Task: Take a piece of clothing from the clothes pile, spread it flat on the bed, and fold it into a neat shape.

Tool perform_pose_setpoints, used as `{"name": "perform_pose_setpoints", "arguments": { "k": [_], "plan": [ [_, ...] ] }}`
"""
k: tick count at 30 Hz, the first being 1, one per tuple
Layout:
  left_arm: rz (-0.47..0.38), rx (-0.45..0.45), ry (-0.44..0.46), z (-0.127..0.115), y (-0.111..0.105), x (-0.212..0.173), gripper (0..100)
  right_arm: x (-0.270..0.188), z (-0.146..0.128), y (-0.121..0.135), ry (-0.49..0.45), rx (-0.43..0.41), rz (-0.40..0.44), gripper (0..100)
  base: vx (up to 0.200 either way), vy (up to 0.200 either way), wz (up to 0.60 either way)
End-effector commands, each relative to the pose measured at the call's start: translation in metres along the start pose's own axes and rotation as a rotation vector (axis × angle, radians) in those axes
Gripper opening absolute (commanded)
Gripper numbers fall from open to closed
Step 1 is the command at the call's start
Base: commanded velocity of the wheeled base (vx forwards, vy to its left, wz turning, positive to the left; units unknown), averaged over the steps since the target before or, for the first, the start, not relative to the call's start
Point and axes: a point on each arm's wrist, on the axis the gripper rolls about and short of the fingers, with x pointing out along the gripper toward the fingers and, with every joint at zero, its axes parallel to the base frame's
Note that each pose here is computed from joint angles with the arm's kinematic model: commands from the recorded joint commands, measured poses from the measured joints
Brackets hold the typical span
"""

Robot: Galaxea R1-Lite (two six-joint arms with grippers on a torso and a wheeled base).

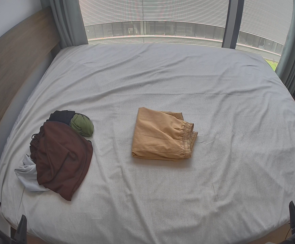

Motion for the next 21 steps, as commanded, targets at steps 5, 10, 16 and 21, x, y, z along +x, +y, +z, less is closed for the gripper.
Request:
{"name": "perform_pose_setpoints", "arguments": {
  "k": [5, 10, 16, 21],
  "plan": [
    [0.0, 0.001, 0.002, -0.0052, 0.0, 0.0001, 100, 0.0002, -0.0054, 0.0001, 0.006, 0.0, 0.001, 100, 0.0, 0.0, 0.0],
    [0.0, 0.001, 0.002, -0.0052, 0.0, 0.0001, 100, 0.0002, -0.0054, 0.0, 0.006, 0.001, 0.003, 100, 0.0, 0.0, 0.0],
    [0.0, 0.001, 0.002, -0.0052, 0.0, 0.0001, 100, 0.0002, -0.0054, 0.0, 0.006, 0.003, 0.003, 100, 0.0, 0.0, 0.0],
    [0.0, 0.001, 0.002, -0.0052, 0.0, 0.0001, 100, 0.0002, -0.0054, 0.0, 0.006, 0.004, 0.003, 100, 0.0, 0.0, 0.0]
  ]
}}
